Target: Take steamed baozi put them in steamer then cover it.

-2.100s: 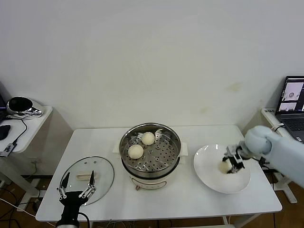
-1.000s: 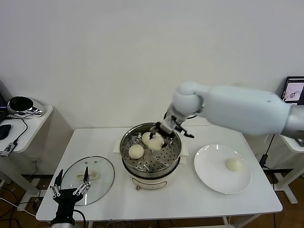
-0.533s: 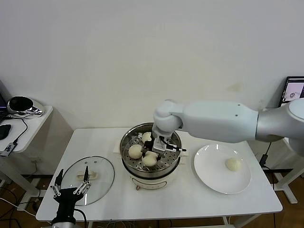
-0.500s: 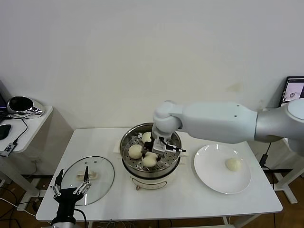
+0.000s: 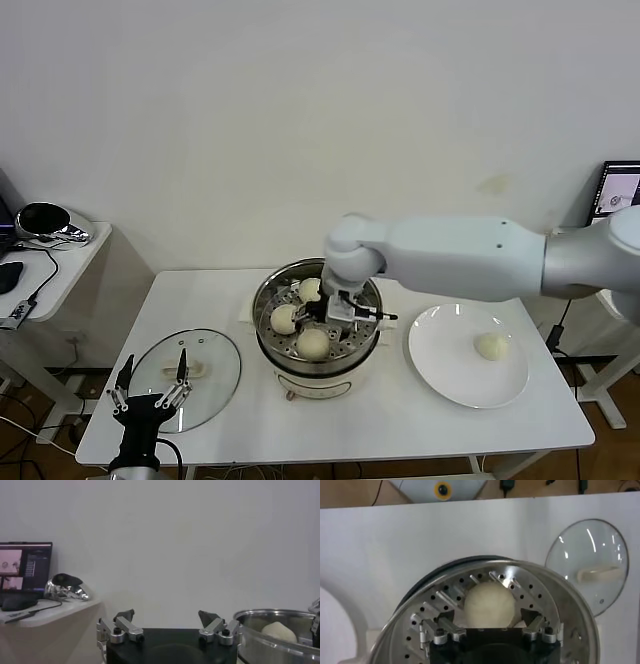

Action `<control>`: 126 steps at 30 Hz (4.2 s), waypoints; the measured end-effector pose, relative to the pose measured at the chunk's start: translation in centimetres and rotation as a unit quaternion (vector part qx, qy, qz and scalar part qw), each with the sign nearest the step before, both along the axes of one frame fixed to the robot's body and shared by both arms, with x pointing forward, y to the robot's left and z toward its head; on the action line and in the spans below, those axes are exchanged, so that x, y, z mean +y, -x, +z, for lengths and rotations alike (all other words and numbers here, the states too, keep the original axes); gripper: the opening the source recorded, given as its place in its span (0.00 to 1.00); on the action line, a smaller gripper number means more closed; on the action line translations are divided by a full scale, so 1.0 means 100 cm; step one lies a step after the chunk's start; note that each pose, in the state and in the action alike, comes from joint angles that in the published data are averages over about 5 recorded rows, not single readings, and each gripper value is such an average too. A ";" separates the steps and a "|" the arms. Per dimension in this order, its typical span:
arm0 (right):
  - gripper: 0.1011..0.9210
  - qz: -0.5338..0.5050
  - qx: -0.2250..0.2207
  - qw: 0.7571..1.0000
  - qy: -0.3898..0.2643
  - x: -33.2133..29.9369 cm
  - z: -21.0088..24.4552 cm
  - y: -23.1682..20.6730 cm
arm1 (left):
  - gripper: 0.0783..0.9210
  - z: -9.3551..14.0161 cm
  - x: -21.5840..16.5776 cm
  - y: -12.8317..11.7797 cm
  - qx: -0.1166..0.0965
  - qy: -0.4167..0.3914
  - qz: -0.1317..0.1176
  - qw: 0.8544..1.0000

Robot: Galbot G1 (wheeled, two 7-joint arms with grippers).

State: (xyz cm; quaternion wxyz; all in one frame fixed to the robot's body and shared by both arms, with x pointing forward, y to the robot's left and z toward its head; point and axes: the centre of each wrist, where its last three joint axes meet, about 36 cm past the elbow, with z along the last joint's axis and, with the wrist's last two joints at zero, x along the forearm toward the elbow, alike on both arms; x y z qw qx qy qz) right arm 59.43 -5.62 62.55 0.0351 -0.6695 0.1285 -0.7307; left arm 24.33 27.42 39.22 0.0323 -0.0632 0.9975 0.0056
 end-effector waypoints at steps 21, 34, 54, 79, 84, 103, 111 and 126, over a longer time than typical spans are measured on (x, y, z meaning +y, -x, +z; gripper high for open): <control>0.88 -0.437 -0.031 0.897 -0.058 -0.214 0.048 0.019 | 0.88 -0.007 -0.004 -0.004 0.009 -0.004 -0.022 1.000; 0.88 -0.562 -0.009 0.825 -0.049 -0.325 -0.027 0.029 | 0.88 -0.006 -0.006 0.003 0.013 -0.010 -0.025 1.000; 0.88 -0.631 0.000 0.775 -0.027 -0.391 -0.127 0.003 | 0.88 -0.001 -0.005 0.012 0.014 -0.013 -0.016 1.000; 0.54 -0.655 0.015 0.755 -0.025 -0.386 -0.174 -0.017 | 0.88 -0.006 -0.002 0.009 0.016 -0.013 -0.010 1.000; 0.46 -0.655 0.014 0.755 -0.029 -0.385 -0.164 -0.017 | 0.88 -0.006 0.000 0.010 0.017 -0.015 -0.010 1.000; 0.55 -0.592 0.005 0.800 -0.098 -0.318 0.004 -0.024 | 0.88 -0.004 -0.005 0.005 0.007 -0.010 -0.017 1.000; 0.55 -0.541 0.017 0.831 -0.128 -0.237 0.072 -0.014 | 0.88 -0.002 -0.007 0.003 0.001 -0.006 -0.016 1.000; 0.56 -0.553 0.057 0.821 -0.127 -0.107 0.061 -0.005 | 0.88 0.002 -0.006 0.003 -0.007 -0.005 -0.005 1.000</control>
